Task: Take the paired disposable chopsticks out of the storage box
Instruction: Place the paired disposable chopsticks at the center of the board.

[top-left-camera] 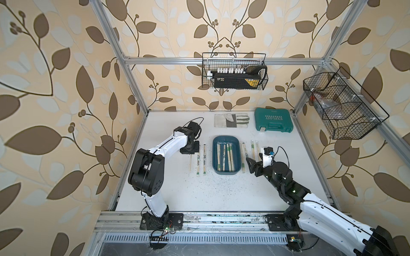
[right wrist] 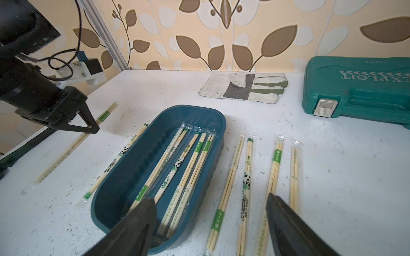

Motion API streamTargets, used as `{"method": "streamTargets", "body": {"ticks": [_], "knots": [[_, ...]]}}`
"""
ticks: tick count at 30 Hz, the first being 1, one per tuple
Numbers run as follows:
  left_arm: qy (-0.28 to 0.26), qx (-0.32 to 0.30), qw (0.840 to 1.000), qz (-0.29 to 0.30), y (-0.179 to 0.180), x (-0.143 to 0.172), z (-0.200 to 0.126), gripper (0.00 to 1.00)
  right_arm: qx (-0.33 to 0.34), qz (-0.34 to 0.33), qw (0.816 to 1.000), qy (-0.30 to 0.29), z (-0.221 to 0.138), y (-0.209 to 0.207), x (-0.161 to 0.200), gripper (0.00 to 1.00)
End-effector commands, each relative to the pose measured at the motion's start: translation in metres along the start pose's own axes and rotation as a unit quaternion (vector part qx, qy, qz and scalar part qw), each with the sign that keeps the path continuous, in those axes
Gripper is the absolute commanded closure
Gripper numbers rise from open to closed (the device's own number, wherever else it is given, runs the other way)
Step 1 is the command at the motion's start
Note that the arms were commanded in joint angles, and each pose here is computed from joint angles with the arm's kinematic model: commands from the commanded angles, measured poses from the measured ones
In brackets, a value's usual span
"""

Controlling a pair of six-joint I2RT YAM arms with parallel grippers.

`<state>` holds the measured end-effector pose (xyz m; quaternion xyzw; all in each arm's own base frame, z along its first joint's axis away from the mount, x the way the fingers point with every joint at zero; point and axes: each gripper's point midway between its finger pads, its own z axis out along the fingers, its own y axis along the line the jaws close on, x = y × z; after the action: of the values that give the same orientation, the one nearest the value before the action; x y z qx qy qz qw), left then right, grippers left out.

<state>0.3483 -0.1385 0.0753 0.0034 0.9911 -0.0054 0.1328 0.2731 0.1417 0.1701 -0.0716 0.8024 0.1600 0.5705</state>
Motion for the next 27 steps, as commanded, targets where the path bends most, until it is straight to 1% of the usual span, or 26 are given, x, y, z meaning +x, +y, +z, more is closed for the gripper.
{"method": "streamTargets", "body": {"ticks": [1,4,8,14,17,23,27], "knots": [[-0.029,0.003,1.0,0.003,-0.002,-0.018,0.015,1.0,-0.015,-0.003,1.0,-0.017,-0.001,0.008,-0.013,0.19],[-0.031,-0.001,0.999,0.013,-0.004,-0.022,0.027,1.0,-0.016,-0.003,1.0,-0.016,-0.001,0.008,-0.013,0.19],[-0.026,-0.015,0.999,0.012,-0.001,-0.025,0.036,1.0,-0.017,-0.003,1.0,-0.016,-0.001,0.009,-0.013,0.19],[-0.004,-0.029,1.0,-0.001,0.003,-0.016,0.049,1.0,-0.017,-0.002,1.0,-0.017,-0.001,0.009,-0.014,0.19],[-0.002,-0.032,0.999,-0.003,0.004,-0.014,0.053,1.0,-0.017,-0.002,1.0,-0.017,-0.002,0.008,-0.014,0.19],[0.01,-0.023,1.0,-0.015,0.0,-0.011,0.056,0.93,-0.015,-0.002,1.0,-0.016,-0.002,0.008,-0.014,0.19],[0.009,-0.028,0.999,-0.021,0.003,-0.01,0.056,0.8,-0.015,-0.001,1.0,-0.016,-0.002,0.008,-0.014,0.19]]}}
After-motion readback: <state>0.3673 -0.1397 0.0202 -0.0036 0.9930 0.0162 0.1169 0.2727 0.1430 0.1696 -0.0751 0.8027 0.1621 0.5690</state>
